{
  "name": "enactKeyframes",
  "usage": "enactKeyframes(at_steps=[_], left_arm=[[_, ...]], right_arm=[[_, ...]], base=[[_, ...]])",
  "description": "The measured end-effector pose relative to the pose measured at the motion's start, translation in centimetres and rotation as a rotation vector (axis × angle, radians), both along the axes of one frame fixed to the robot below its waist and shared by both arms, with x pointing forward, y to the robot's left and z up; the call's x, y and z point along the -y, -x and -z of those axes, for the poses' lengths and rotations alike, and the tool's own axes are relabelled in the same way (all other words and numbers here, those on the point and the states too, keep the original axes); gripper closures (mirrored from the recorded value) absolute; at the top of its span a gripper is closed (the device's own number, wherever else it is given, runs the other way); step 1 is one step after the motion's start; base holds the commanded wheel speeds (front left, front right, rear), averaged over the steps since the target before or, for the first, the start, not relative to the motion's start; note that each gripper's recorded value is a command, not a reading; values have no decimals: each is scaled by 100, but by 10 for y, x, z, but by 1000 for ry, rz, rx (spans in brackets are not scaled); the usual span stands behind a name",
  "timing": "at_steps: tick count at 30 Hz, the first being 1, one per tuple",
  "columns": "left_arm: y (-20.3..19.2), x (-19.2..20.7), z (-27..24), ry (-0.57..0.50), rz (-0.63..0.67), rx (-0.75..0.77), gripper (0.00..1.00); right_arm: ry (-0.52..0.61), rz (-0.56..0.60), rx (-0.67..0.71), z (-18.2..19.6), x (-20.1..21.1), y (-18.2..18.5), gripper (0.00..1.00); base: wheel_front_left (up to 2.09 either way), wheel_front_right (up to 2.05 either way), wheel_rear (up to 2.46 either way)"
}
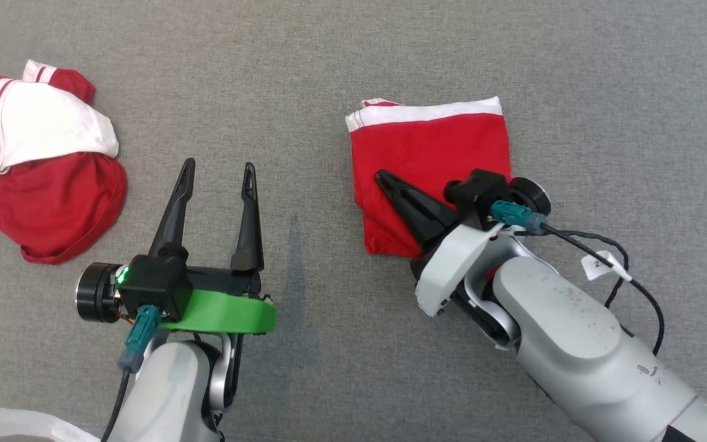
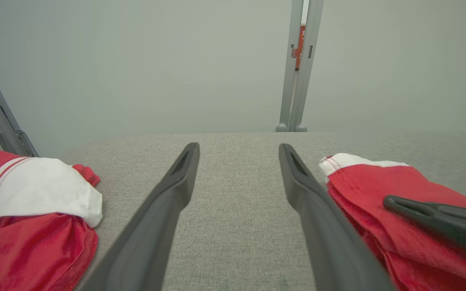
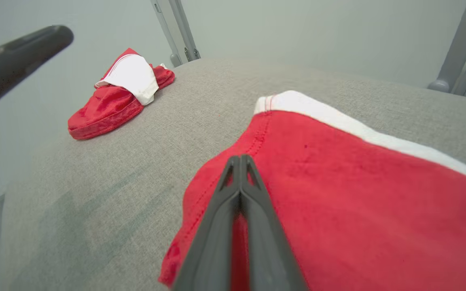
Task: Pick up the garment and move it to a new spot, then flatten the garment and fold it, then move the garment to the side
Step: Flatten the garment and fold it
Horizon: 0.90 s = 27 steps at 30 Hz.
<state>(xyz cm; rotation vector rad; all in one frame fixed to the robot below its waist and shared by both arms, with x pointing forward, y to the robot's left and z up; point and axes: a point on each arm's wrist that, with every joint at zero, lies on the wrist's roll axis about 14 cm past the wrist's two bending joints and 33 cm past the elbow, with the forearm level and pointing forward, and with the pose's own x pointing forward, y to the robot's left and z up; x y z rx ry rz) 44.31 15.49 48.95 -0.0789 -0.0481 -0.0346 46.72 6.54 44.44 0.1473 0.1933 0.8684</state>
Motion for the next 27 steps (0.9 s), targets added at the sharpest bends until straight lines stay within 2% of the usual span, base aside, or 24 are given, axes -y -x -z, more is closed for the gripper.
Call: enactKeyframes(at_steps=[3,6,10,13,14,17,23,27], left_arm=[[1,0,-1,3,-1,1,0],[2,0,-2,5,-3,5,0],[5,-2,-2,6,-11,3,0],[7,-5,-2,2,-18,1,0],[7,-5,-2,3,-18,1,0],[8,-7,-3,1,-24,4,0],[15,-11,-5,-7,-31,4,0],[21,-12,-8,-16,-26,4,0]], right_arm=[[13,-37,3,3,-9,9,100],[-32,-25,26,-7,-9,8,100],[-130,62,76,-35,10,-4,100],[-165,165,89,-43,44,-11,100],[-174,210,95,-45,59,-13,62],[-188,311,124,-53,95,-13,0],[-166,534,204,-69,172,1,0],[-121,626,215,-69,205,19,0]], base=[[0,0,0],[0,0,0],[0,0,0],[0,0,0],[0,0,0],[0,0,0],[0,0,0],[0,0,0]])
